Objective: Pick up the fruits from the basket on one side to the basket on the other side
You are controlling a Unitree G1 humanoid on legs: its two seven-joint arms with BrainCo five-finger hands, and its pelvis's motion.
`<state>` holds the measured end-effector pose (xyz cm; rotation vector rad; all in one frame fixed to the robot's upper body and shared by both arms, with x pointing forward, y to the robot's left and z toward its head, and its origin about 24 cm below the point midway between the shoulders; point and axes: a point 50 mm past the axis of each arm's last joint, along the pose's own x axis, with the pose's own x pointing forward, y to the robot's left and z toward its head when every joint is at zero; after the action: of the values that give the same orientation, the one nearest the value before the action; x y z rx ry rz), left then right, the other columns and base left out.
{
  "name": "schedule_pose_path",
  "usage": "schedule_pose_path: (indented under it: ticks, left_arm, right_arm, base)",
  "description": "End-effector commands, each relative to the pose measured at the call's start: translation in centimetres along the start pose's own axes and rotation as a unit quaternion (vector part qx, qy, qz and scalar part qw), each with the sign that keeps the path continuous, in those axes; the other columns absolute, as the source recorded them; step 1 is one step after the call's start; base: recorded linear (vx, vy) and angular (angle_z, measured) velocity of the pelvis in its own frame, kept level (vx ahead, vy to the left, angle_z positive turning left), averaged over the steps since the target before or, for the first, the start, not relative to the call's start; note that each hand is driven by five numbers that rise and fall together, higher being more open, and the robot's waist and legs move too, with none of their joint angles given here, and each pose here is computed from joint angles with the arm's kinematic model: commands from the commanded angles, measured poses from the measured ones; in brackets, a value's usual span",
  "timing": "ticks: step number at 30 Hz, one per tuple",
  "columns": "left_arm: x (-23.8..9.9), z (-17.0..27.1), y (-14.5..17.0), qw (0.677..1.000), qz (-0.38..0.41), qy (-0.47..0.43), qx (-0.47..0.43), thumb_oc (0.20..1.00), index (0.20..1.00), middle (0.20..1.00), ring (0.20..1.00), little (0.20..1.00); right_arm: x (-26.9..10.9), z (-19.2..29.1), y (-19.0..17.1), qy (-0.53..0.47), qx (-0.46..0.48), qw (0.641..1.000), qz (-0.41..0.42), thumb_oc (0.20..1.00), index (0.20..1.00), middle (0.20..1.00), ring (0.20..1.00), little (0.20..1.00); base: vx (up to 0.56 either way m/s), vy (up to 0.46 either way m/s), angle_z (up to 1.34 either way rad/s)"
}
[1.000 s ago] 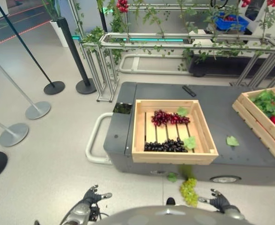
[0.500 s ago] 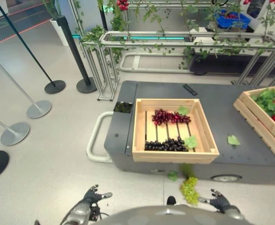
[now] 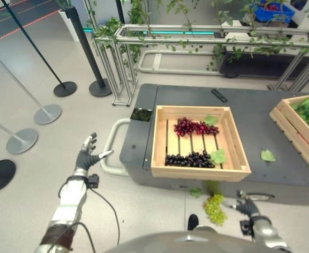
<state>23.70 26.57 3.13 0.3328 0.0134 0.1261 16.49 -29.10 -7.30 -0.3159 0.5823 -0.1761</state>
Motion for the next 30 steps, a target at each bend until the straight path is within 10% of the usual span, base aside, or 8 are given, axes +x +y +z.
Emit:
schedule_pose_path:
  ticks: [1, 30]
  left_arm:
    - [2.5, 5.5, 2.1, 0.989, 0.022, -0.128, 0.070, 1.000, 1.000, 1.000, 1.000, 1.000]
    - [9.0, 20.9, -4.1, 0.885, -0.133, -0.352, 0.273, 1.000, 1.000, 1.000, 1.000, 1.000]
  right_arm:
    - [1.7, 7.3, -3.0, -0.147, 0.003, 0.988, -0.051, 1.000, 1.000, 1.000, 1.000, 1.000]
    - [-5.4, 28.7, -6.4, -0.561, -0.045, 0.823, -0.072, 1.000, 1.000, 1.000, 1.000, 1.000]
  base:
    - [0.00, 0.000, 0.00]
    - [-0.04, -0.001, -0.03]
